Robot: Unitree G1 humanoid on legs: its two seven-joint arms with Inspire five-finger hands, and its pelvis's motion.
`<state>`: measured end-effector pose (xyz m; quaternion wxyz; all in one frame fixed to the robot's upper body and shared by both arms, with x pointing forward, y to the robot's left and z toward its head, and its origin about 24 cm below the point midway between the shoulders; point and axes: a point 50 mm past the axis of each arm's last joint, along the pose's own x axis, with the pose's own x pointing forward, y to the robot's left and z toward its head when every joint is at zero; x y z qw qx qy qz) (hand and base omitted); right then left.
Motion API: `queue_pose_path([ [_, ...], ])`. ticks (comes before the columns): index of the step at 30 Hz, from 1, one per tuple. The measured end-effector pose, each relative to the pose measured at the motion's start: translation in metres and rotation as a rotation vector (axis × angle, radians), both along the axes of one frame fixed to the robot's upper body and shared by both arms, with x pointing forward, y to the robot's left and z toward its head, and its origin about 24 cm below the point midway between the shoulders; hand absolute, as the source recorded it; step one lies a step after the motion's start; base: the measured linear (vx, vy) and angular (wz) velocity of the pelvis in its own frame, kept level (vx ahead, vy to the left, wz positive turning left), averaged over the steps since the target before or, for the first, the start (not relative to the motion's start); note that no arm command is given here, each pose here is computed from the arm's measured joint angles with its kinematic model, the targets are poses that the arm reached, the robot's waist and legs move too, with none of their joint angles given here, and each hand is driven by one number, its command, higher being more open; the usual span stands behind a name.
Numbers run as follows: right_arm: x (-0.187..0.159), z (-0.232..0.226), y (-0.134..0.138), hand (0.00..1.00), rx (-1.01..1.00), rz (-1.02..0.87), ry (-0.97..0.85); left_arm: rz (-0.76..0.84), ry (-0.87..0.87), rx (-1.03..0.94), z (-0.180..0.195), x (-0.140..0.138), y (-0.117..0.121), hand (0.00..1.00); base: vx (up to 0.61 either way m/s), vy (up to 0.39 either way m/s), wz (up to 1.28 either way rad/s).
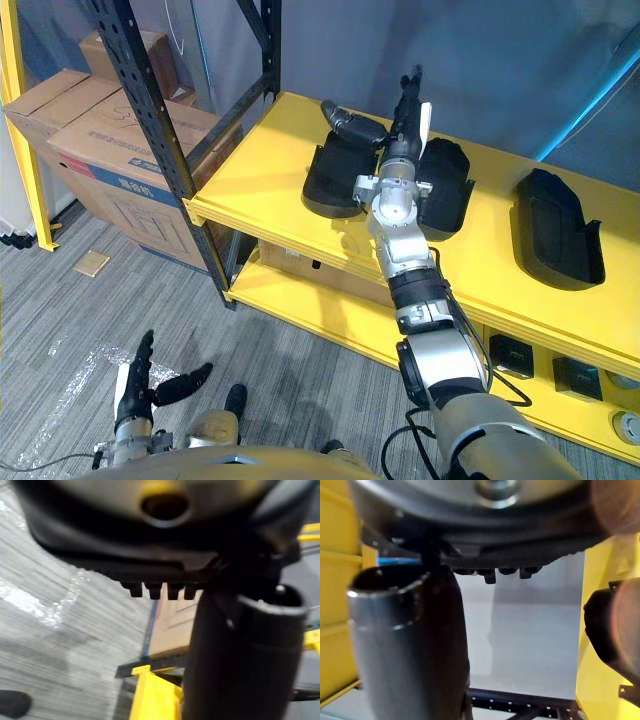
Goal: Walk over and take three plastic housings, then place them on the shelf
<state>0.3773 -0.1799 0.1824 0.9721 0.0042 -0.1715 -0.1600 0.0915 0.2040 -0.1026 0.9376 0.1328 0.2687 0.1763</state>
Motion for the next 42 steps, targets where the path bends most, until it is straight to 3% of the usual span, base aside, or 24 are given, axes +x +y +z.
queue_pose_path([
  [9,0.005,-0.001,-0.011,1.0,0.041,-0.114,0.063,0.095,0.132,-0.232,-0.023,-0.02,0.004,1.0,-0.01,-0.001,0.0],
  [18,0.013,0.005,-0.004,1.0,0.012,-0.021,0.143,0.18,0.168,-0.468,-0.034,-0.021,0.004,1.0,0.0,0.0,0.0],
  [42,0.026,-0.005,0.011,1.0,-0.028,0.14,0.341,0.193,0.164,-0.482,-0.035,-0.013,0.006,1.0,0.0,0.0,0.0],
])
